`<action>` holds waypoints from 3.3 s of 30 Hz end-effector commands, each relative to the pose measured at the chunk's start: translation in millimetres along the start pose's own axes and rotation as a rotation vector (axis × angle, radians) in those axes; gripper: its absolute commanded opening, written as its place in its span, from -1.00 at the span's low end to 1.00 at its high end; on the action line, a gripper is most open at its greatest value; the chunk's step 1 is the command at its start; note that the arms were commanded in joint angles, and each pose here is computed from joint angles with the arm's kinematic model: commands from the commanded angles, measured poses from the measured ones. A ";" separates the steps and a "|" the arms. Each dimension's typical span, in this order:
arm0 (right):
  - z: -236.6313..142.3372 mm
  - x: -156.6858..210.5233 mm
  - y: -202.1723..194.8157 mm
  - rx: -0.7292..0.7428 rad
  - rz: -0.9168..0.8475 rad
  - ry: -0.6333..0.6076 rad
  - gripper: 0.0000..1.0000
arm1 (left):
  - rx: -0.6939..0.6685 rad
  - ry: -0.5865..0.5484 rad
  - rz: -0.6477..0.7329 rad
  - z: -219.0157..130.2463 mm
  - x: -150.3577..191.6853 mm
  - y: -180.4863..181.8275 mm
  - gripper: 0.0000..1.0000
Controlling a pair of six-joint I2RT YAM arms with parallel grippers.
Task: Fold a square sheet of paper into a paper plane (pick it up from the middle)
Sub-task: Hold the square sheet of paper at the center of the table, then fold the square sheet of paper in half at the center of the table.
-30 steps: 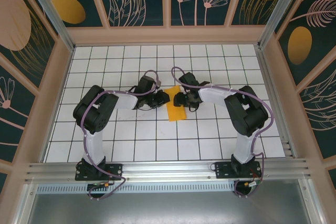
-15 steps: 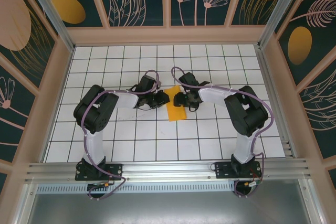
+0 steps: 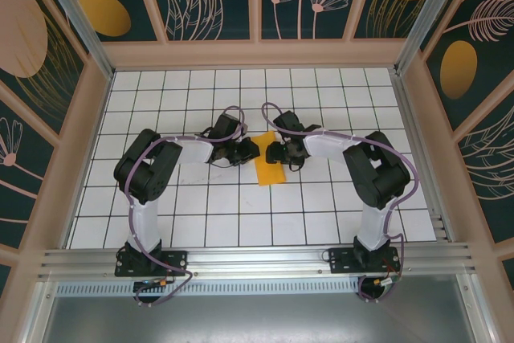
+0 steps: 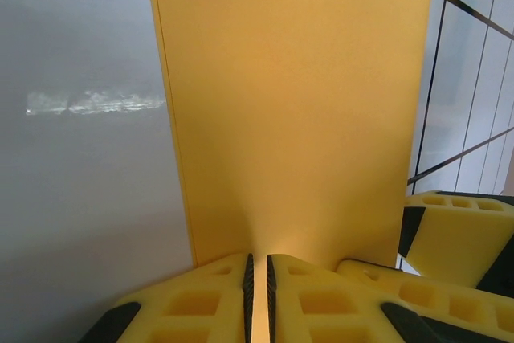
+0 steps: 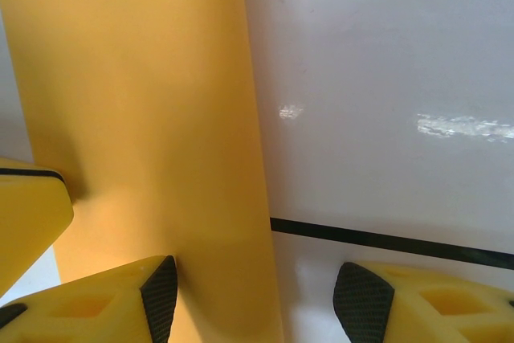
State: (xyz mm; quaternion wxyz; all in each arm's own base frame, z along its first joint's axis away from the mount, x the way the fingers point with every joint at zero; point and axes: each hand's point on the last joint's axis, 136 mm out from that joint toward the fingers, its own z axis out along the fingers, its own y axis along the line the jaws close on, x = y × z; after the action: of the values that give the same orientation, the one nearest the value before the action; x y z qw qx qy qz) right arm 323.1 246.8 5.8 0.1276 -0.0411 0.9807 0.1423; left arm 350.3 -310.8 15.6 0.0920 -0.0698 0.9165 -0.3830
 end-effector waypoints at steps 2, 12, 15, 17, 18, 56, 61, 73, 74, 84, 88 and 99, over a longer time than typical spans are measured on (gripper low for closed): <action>60.9 81.2 -37.1 0.085 0.009 0.257 0.24 | -0.143 0.049 -0.018 14.1 16.2 39.1 -0.69; 1.3 23.1 3.1 -0.055 0.062 0.077 0.28 | -0.343 0.067 -0.057 14.0 30.1 83.3 -0.76; -26.3 4.7 13.7 -0.112 0.077 0.001 0.31 | -0.374 0.065 -0.062 13.3 31.4 89.9 -0.78; -43.2 -5.3 19.5 -0.145 0.080 -0.042 0.32 | -0.379 0.066 -0.062 14.5 32.5 91.0 -0.78; -50.1 -8.9 22.0 -0.159 0.074 -0.063 0.32 | -0.380 0.064 -0.063 15.0 32.4 90.8 -0.78; 5.8 -9.1 8.2 -0.252 0.036 0.092 -0.92 | -0.467 0.077 -0.114 16.0 44.8 114.7 -0.87; 1.8 -3.1 -2.8 -0.288 0.032 0.078 -0.94 | -0.482 0.078 -0.116 14.9 47.3 119.1 -0.88; -15.8 6.4 -38.0 -0.323 0.097 0.041 -0.95 | -0.499 0.081 -0.117 12.7 51.2 124.9 -0.91; -22.1 0.3 -34.5 -0.332 0.092 0.019 -0.95 | -0.499 0.080 -0.117 12.5 50.3 124.7 -0.90; -51.6 -35.3 14.3 -0.493 0.046 -0.071 -0.97 | -0.478 0.078 -0.102 13.2 47.2 116.8 -0.90; -30.2 -36.3 30.6 -0.516 0.031 -0.026 -1.00 | -0.477 0.080 -0.103 12.9 47.2 117.3 -0.91; 7.7 -39.7 -2.8 -0.402 0.129 -0.013 -1.00 | -0.499 0.089 -0.105 10.1 53.1 123.9 -0.91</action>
State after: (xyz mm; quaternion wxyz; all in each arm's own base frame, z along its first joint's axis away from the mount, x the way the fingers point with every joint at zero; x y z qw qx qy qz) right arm 350.5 264.8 18.8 0.0978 -0.0328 0.9230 0.3706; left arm 353.3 -310.2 7.8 0.1006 -0.0771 0.9359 -0.3286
